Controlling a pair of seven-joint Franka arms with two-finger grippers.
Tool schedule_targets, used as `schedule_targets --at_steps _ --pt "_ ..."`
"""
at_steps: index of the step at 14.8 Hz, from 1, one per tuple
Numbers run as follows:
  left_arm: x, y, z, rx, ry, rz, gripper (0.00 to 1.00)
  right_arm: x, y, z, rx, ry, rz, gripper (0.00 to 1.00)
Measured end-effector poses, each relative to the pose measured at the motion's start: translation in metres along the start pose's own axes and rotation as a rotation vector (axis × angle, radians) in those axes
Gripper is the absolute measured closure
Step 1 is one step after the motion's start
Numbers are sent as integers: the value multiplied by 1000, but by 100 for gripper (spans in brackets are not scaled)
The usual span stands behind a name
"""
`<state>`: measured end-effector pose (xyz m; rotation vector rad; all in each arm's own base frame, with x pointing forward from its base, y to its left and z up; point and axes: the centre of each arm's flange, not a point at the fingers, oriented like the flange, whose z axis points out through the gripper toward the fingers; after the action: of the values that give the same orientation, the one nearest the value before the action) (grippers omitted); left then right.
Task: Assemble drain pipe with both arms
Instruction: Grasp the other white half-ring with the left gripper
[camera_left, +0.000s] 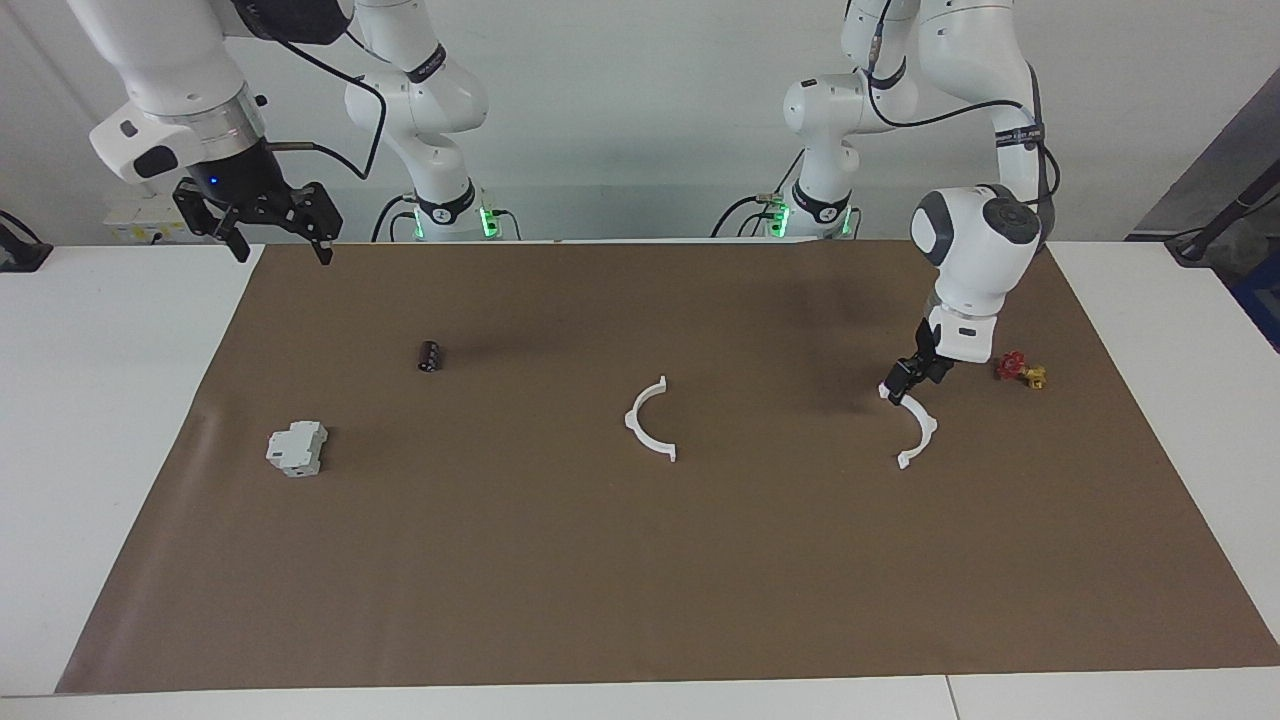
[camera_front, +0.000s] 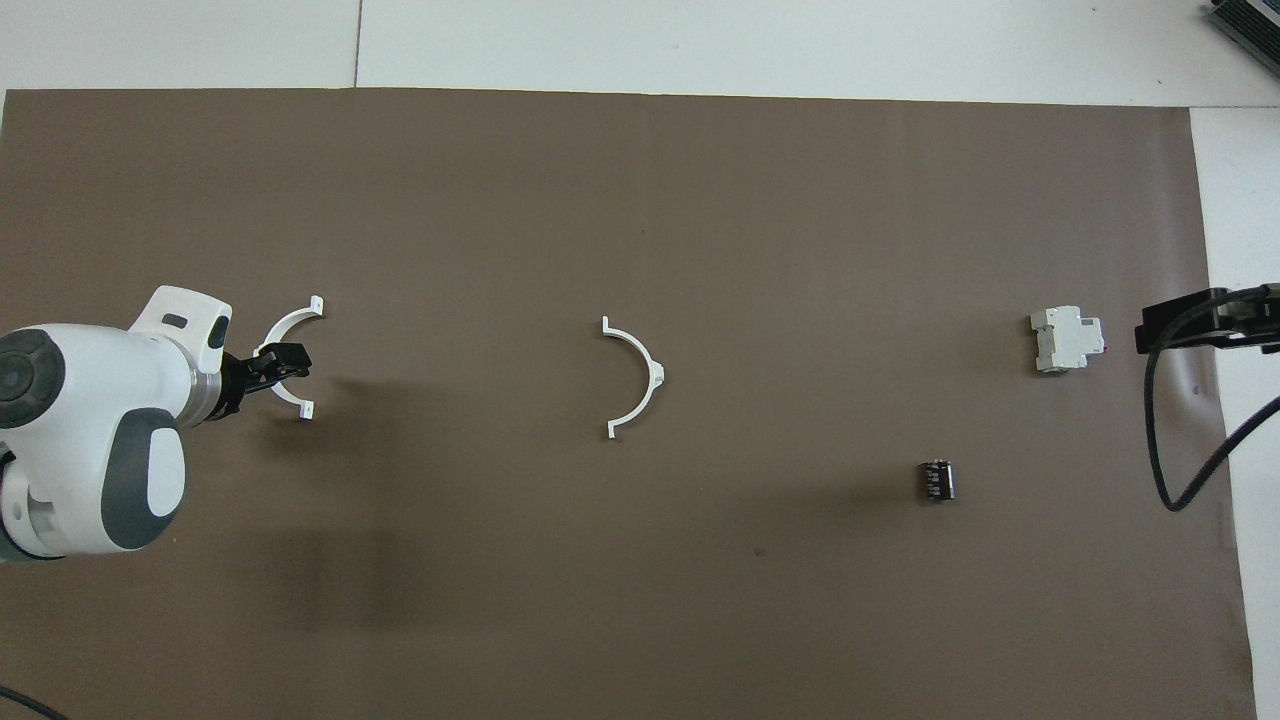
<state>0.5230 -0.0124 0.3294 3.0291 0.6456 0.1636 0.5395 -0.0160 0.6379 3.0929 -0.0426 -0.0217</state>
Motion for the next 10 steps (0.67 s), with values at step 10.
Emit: schedule_targets --at_steps 10 --pt "0 -1 20 1 -4 -3 0 2 -4 3 24 -6 -4 0"
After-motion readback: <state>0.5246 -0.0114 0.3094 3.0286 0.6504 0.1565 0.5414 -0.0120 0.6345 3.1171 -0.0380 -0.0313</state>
